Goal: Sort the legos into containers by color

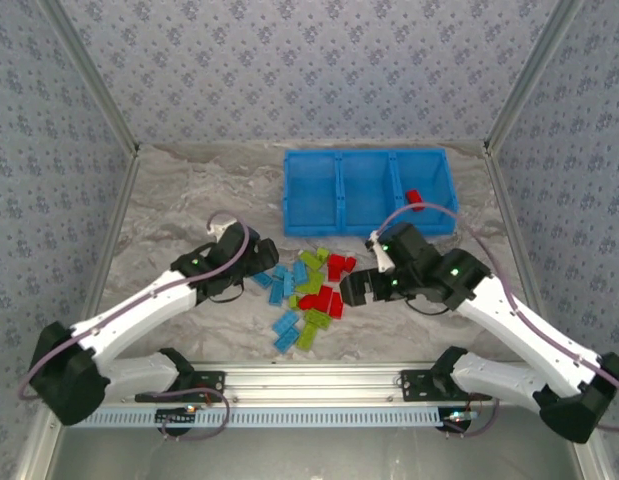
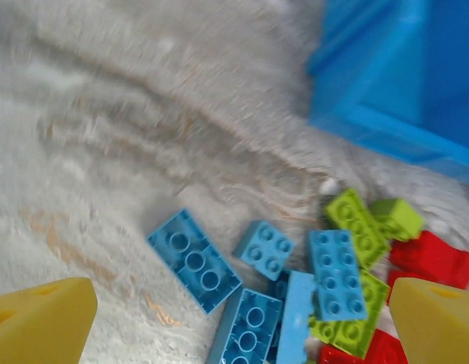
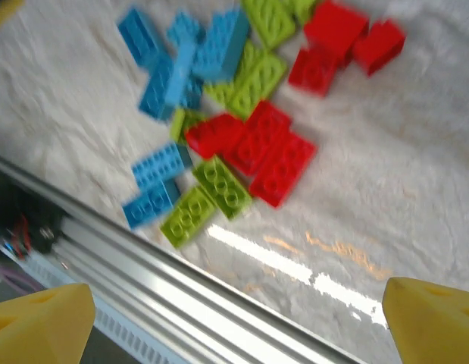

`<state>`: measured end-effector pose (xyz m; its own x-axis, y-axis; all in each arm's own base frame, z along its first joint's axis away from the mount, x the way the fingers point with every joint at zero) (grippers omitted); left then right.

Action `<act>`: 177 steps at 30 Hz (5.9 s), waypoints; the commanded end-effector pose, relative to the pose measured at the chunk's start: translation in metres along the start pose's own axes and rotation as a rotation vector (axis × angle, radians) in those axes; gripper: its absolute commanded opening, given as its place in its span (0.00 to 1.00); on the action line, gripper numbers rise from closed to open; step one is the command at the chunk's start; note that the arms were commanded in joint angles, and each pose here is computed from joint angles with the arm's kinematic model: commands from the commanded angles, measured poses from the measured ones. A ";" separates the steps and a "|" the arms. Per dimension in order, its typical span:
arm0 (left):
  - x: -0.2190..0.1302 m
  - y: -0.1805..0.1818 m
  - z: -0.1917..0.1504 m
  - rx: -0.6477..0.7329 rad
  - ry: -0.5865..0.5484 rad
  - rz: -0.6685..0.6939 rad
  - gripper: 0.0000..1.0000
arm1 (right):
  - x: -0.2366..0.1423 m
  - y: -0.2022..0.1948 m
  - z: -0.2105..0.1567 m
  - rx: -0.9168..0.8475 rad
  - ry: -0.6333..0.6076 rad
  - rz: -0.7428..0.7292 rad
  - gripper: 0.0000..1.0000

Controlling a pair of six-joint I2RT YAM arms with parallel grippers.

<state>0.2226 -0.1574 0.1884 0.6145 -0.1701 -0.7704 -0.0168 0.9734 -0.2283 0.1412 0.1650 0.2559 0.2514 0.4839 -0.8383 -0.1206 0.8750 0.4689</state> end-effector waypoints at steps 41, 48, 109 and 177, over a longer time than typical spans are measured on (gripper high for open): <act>0.005 -0.077 0.069 0.103 -0.062 -0.047 0.18 | -0.037 -0.008 0.005 0.042 -0.243 0.027 1.00; 0.050 -0.140 0.129 0.336 -0.175 0.044 0.19 | -0.047 -0.014 0.005 0.054 -0.292 0.008 1.00; -0.102 0.009 -0.046 1.072 -0.296 -0.418 0.87 | 0.227 -0.004 0.134 -0.147 0.030 -0.337 0.44; 0.024 -0.027 -0.061 0.191 0.236 -0.123 0.54 | -0.011 0.044 0.040 -0.058 -0.150 0.017 0.75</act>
<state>0.1893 -0.1876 0.1492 0.4564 -0.2190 -0.8624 0.2209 0.9668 -0.1287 0.1791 0.2041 0.3021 0.4128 0.5233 -0.7455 -0.2307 0.8518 0.4702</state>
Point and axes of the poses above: each hand's point on the last joint's axis, 136 mm out from that joint toward the fingers, its own x axis out along the fingers, its own y axis along the line the jaws close on, z = x × y, the point moved 7 cm from there along -x, back along the fingers, and after that the axes turned 15 degrees about x, right-handed, at the moved point
